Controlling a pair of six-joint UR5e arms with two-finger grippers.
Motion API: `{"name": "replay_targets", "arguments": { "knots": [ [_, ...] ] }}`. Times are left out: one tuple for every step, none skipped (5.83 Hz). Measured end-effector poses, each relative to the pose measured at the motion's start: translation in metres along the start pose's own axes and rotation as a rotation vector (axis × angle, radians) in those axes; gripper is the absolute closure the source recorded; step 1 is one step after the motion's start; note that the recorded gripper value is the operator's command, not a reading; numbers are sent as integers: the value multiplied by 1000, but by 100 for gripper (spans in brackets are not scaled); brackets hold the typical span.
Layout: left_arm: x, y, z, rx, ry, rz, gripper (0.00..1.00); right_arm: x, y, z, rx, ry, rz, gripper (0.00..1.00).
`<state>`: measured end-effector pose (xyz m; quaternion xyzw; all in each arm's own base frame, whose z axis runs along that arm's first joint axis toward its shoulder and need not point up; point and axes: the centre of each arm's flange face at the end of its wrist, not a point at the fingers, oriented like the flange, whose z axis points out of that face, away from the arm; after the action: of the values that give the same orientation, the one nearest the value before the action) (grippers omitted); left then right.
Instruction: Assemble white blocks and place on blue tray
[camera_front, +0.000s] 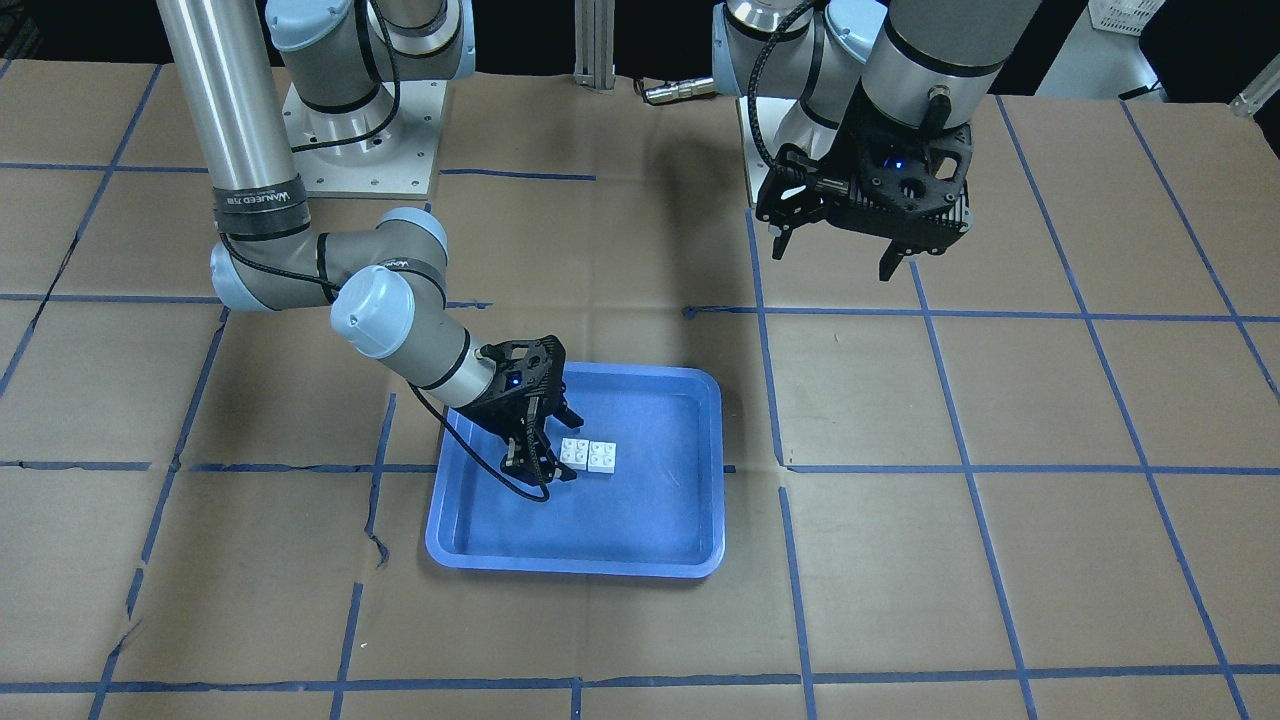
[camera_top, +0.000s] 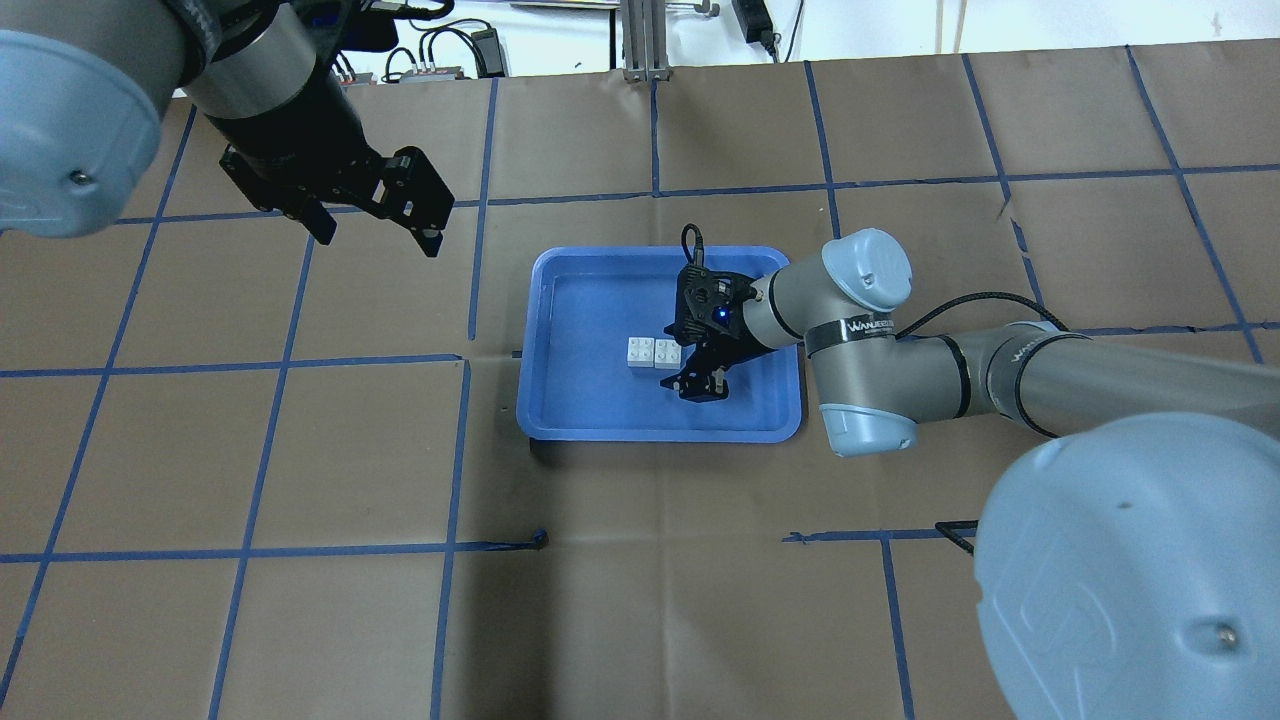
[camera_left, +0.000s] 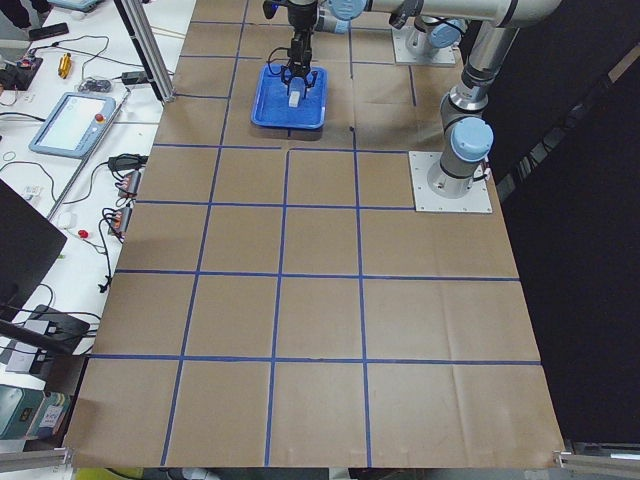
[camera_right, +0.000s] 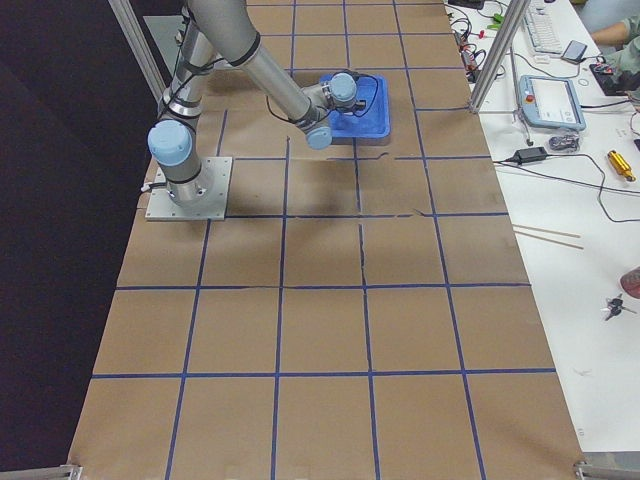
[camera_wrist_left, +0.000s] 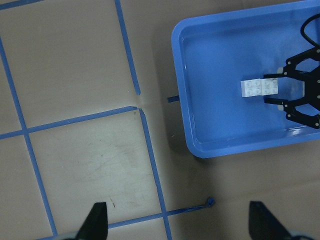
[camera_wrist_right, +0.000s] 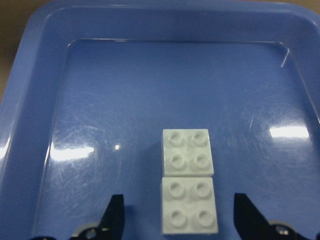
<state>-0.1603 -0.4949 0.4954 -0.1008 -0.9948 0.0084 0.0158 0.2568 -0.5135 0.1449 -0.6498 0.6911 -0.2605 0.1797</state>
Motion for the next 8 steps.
{"name": "replay_targets", "arguments": {
  "knots": [
    [0, 0, 0, 0, -1, 0, 1, 6, -4, -4, 1, 14, 11, 0],
    [0, 0, -1, 1, -1, 0, 1, 17, -11, -10, 2, 34, 42, 0],
    [0, 0, -1, 2, -2, 0, 1, 25, -16, -16, -1, 52, 73, 0],
    [0, 0, -1, 2, -2, 0, 1, 29, -20, -25, -23, 59, 117, 0],
    [-1, 0, -1, 2, -1, -1, 1, 29, -28, -43, -57, 48, 167, 0],
    [-1, 0, -1, 2, -1, -2, 1, 30, -37, -65, -112, 31, 225, 0],
    [-1, 0, -1, 3, 1, -2, 1, 37, -43, -87, -190, 29, 312, 0],
    [-1, 0, -2, 5, 2, -2, 1, 44, -50, -109, -260, 45, 413, 0]
  ]
}}
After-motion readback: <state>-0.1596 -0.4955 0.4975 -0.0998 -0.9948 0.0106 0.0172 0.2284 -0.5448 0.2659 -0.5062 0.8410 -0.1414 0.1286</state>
